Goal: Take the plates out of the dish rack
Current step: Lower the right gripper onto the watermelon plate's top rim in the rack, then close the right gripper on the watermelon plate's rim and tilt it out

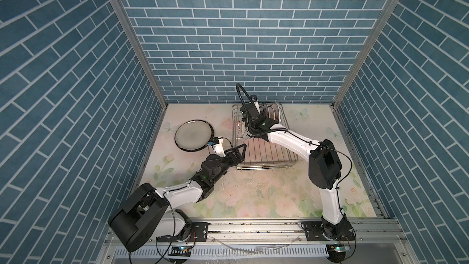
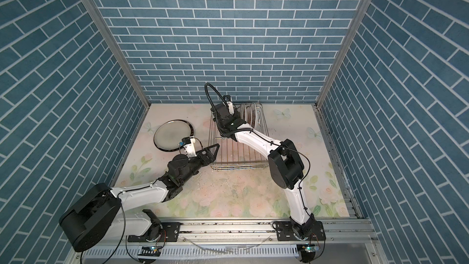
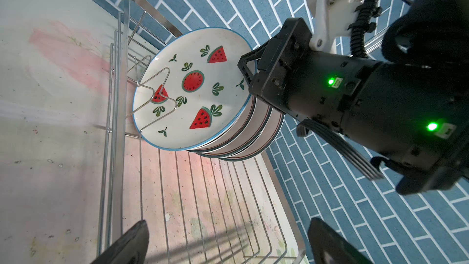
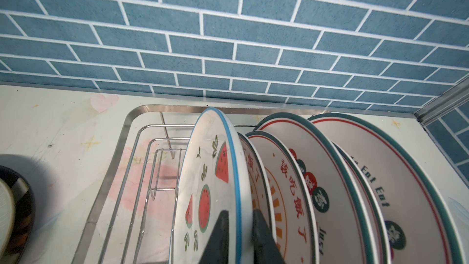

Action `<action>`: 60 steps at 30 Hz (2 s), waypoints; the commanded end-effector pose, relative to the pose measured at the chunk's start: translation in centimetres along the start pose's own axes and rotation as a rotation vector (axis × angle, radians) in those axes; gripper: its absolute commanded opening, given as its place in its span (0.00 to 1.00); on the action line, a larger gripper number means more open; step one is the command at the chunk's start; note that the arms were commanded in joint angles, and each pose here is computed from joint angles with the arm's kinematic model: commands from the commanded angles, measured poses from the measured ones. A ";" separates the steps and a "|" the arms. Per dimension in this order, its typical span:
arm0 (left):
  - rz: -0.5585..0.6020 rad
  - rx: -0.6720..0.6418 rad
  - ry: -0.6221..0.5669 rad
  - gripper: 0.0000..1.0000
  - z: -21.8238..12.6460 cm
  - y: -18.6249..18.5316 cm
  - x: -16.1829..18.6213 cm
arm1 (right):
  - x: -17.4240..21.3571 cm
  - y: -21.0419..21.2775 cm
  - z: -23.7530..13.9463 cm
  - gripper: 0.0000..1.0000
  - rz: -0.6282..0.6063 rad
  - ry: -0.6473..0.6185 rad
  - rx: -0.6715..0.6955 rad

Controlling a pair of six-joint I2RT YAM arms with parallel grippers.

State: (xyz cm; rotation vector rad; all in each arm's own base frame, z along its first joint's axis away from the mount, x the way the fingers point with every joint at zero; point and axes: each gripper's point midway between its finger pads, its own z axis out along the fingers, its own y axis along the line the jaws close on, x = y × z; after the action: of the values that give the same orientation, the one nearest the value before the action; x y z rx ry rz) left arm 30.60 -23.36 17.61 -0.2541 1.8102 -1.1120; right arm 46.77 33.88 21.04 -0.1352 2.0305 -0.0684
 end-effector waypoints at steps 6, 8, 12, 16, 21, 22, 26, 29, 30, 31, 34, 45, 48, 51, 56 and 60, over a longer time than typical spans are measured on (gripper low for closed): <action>0.000 -0.013 -0.034 1.00 -0.4 0.5 -0.3 | 1.4 1.0 1.1 0.16 0.021 0.030 -0.014; -0.001 -0.020 -0.032 1.00 -0.3 0.6 -0.2 | 1.3 0.9 1.0 0.12 0.031 0.020 -0.015; -0.006 -0.007 -0.022 1.00 -0.3 0.4 0.0 | 1.1 0.5 1.0 0.11 0.029 0.012 0.005; -0.007 -0.012 -0.025 1.00 -0.1 0.4 -0.1 | 0.7 0.4 0.8 0.07 0.026 0.008 0.013; -0.015 -0.011 -0.020 1.00 0.1 0.6 0.2 | 0.0 1.1 0.2 0.05 0.006 -0.020 0.016; -0.014 -0.009 -0.017 1.00 0.2 0.6 0.2 | -0.3 1.1 0.0 0.05 0.000 -0.033 0.030; -0.015 -0.015 -0.015 1.00 0.3 0.7 0.3 | -1.4 1.3 -1.1 0.02 -0.045 -0.091 0.079; -0.013 -0.017 -0.017 1.00 0.2 0.7 0.2 | -2.3 1.3 -1.8 0.02 -0.083 -0.136 0.134; -0.015 -0.018 -0.019 1.00 0.1 0.8 0.2 | -2.4 1.4 -1.9 0.01 -0.089 -0.138 0.134; -0.016 -0.018 -0.021 1.00 0.0 0.8 0.2 | -2.5 1.5 -1.9 0.01 -0.093 -0.138 0.128; -0.016 -0.022 -0.025 1.00 -0.1 0.9 0.1 | -3.0 1.8 -2.3 0.00 -0.107 -0.149 0.125; -0.015 -0.038 -0.038 1.00 -0.6 1.2 -0.1 | -5.0 2.6 -4.1 0.00 -0.168 -0.219 0.155; -0.014 -0.046 -0.042 1.00 -0.8 1.3 -0.2 | -5.5 2.8 -4.5 0.00 -0.182 -0.235 0.153; -0.015 -0.045 -0.053 1.00 -1.0 1.3 -0.4 | -5.9 3.0 -4.9 0.00 -0.196 -0.246 0.158; -0.010 -0.045 -0.056 1.00 -1.3 1.1 -0.6 | -6.9 2.8 -5.7 0.00 -0.192 -0.263 0.160; -0.003 -0.055 -0.062 1.00 -1.5 1.1 -0.9 | -7.9 2.7 -6.9 0.00 -0.191 -0.292 0.168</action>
State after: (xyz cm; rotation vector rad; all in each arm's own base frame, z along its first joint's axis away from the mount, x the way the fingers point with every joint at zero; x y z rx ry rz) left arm 30.33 -21.70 17.69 -0.3264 1.7800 -1.0754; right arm 44.45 37.28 23.59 -0.3470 1.8311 -0.3816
